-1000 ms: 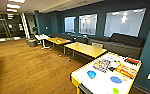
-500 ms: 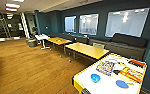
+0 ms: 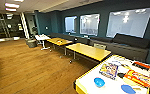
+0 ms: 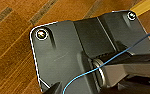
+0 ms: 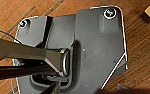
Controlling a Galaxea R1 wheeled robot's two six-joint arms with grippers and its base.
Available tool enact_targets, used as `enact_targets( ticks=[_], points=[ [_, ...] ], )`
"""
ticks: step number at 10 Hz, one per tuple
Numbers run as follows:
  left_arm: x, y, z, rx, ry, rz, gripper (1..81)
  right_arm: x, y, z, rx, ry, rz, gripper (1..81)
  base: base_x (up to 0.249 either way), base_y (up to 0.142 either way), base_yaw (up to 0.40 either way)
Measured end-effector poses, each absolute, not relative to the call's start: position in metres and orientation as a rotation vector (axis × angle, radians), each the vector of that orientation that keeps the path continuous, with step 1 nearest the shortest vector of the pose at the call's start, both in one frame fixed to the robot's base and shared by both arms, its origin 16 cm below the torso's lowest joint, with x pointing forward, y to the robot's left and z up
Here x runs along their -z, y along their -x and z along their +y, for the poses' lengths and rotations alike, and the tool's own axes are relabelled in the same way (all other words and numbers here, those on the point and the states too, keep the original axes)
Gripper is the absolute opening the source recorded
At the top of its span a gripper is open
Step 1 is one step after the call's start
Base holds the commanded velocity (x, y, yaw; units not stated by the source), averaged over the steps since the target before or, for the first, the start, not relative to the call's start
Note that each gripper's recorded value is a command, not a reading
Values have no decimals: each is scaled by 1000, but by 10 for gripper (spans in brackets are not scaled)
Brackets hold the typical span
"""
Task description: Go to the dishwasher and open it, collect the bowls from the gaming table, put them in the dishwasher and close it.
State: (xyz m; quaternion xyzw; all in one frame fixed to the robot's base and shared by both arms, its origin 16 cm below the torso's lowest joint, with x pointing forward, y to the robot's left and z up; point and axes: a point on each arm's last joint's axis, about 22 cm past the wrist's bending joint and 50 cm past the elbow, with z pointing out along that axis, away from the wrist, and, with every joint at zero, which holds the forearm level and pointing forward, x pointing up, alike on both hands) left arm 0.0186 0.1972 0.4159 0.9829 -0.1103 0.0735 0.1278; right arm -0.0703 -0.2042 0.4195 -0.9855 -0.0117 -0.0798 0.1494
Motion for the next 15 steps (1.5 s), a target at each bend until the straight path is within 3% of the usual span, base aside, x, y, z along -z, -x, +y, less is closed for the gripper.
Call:
enact_targets(
  ticks=[8,15],
  points=[
    [-416,-19,198,-214,-2861,-321,811,-420,67,-201,233,2827,-34,811,14,0,-22],
    [-415,-20,203,-209,-2867,-323,811,-420,63,-199,246,2824,-33,811,0,0,-377]
  ],
)
